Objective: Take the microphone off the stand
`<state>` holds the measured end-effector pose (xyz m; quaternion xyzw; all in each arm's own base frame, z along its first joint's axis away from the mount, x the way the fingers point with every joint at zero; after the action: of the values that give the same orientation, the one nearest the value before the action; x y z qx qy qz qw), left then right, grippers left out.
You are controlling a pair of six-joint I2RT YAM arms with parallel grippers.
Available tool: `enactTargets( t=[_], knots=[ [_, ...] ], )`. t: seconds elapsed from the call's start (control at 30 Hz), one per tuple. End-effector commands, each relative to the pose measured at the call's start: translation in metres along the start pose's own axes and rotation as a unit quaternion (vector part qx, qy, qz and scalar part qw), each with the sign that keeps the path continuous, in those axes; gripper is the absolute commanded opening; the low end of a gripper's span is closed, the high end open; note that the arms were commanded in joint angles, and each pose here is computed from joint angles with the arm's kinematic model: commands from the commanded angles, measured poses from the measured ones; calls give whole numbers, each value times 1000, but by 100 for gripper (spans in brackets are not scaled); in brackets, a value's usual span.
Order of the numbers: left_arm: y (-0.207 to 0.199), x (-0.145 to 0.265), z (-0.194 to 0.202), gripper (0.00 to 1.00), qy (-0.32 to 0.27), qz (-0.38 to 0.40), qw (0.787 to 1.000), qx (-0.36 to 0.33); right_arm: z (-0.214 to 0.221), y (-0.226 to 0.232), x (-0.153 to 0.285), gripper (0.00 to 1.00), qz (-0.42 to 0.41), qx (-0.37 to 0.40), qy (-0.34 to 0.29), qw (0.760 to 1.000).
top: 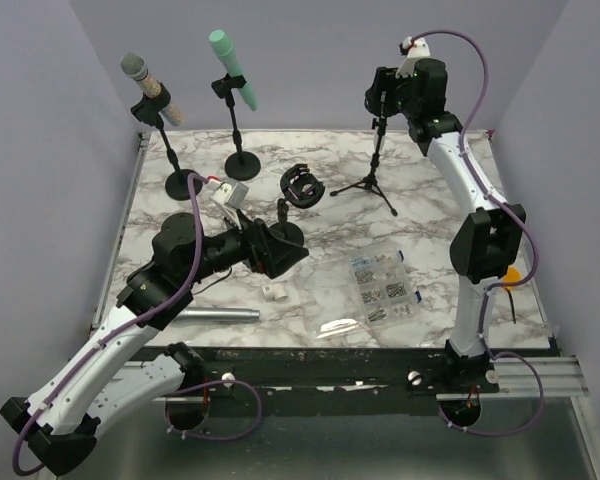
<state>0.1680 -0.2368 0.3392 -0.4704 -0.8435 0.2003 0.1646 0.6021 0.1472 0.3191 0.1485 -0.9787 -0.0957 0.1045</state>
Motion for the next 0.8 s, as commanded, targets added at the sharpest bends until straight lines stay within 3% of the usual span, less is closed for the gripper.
enactTargets(
  t=[0.0,0.17,0.33,0.57,0.77],
  knots=[
    [3,2,3,99,-1,-7,1000,-8,-6,-10,-3,67,47,26,-12,998],
    [4,4,4,99,-1,-11,1000,-10,-8,-19,-5,47,73,30,-12,997],
    [5,4,5,99,-2,-13,1000,-7,-41,-10,4,32,71,42,-42,996],
    [4,5,4,99,-7,-12,1000,1,-115,10,36,27,57,39,-124,990],
    [6,8,5,98,-7,-23,1000,10,-199,42,92,19,14,8,-231,973]
  ],
)
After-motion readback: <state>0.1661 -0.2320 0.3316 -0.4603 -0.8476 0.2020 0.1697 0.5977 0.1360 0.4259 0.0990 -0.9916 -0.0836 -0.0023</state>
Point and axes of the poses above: each gripper's point midway between its finger pads, its own x axis back along the fingers, its own y axis along the line the jaws close on, z = x × y, the point moved 1 cm from there along x, back along the fingers, and after that the axes turned 6 degrees about -x, right-handed, at the moved point
